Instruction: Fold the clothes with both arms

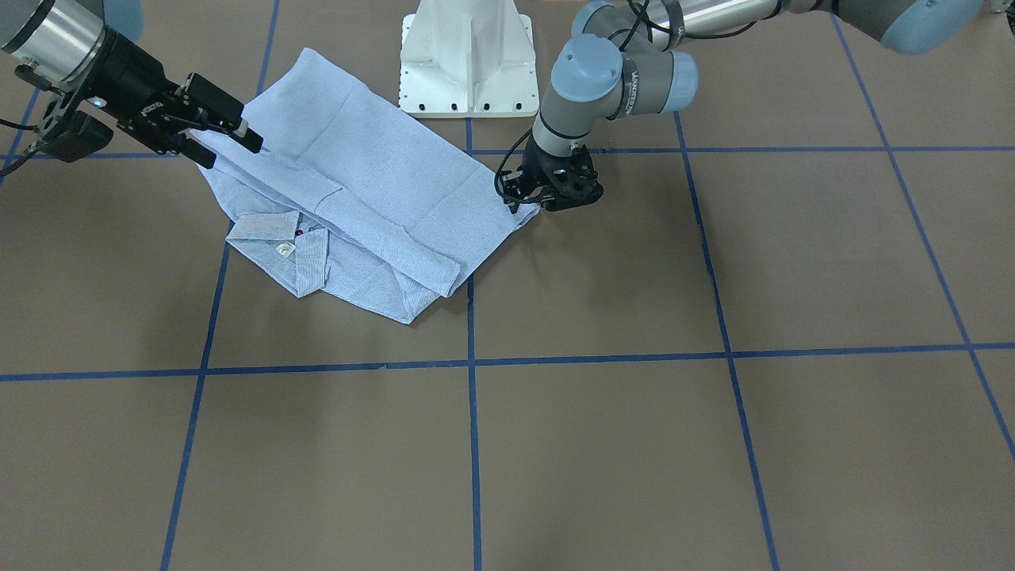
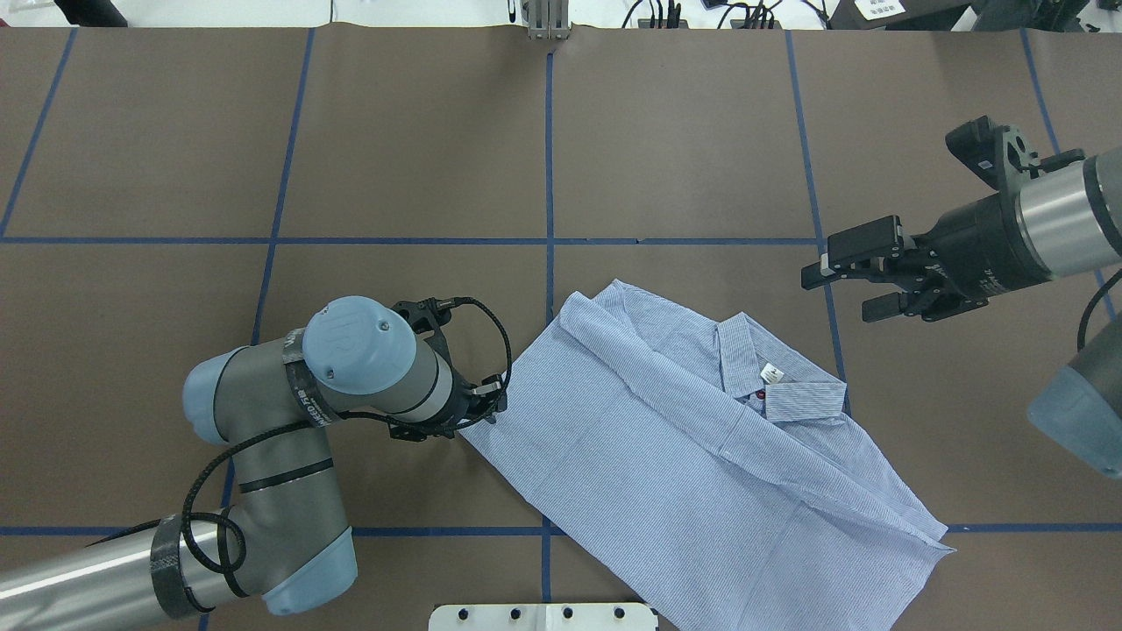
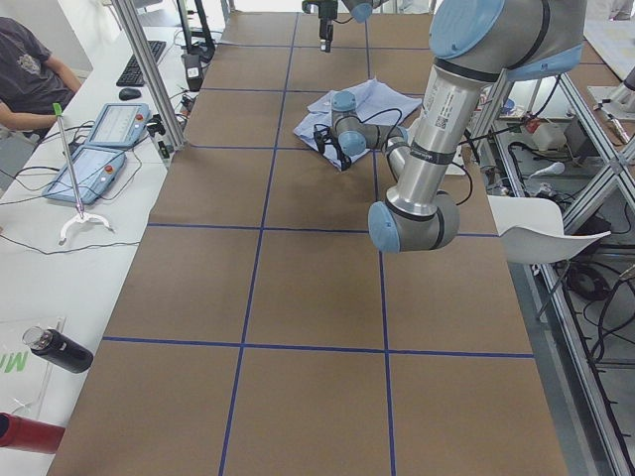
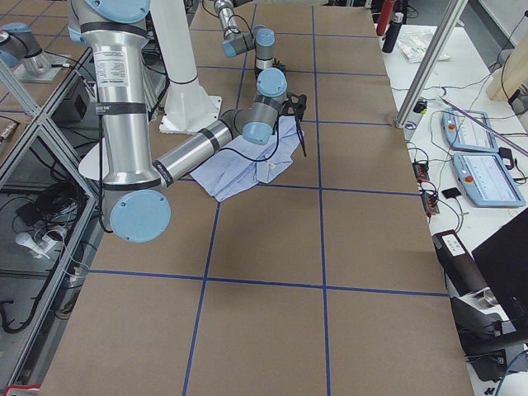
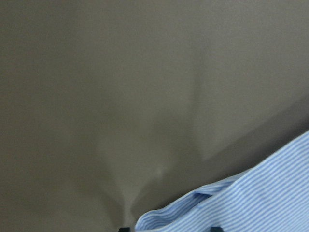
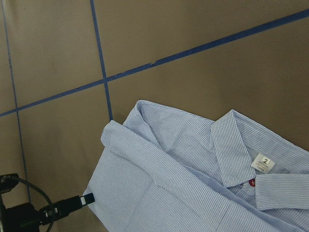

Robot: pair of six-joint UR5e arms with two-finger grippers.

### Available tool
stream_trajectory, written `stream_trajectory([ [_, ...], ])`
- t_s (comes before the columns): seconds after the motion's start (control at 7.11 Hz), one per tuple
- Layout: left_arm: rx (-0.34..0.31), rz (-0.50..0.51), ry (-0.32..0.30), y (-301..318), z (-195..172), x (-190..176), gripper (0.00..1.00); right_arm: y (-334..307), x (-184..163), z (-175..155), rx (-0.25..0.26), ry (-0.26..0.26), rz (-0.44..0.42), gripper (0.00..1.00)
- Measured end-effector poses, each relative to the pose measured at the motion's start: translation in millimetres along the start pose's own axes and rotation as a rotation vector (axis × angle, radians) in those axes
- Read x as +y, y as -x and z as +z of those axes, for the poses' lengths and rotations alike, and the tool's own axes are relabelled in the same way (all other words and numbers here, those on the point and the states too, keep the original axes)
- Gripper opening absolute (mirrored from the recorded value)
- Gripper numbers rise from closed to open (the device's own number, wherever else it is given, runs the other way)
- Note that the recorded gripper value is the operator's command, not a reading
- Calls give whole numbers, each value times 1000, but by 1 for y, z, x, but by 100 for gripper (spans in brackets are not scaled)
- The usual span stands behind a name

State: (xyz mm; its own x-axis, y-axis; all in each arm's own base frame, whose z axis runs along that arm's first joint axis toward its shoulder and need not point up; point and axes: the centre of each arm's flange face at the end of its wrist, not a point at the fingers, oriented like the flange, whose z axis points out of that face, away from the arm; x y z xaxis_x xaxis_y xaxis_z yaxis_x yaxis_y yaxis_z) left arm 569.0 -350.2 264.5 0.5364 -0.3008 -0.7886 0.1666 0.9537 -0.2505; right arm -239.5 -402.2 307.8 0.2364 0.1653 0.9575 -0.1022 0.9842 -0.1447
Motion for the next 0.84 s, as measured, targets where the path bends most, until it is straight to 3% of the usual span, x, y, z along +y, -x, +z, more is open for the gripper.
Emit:
stream_trajectory([
  [0.84,1,0,-8,-2,1,0,54,-4,-2,1,6,-1,7,100],
])
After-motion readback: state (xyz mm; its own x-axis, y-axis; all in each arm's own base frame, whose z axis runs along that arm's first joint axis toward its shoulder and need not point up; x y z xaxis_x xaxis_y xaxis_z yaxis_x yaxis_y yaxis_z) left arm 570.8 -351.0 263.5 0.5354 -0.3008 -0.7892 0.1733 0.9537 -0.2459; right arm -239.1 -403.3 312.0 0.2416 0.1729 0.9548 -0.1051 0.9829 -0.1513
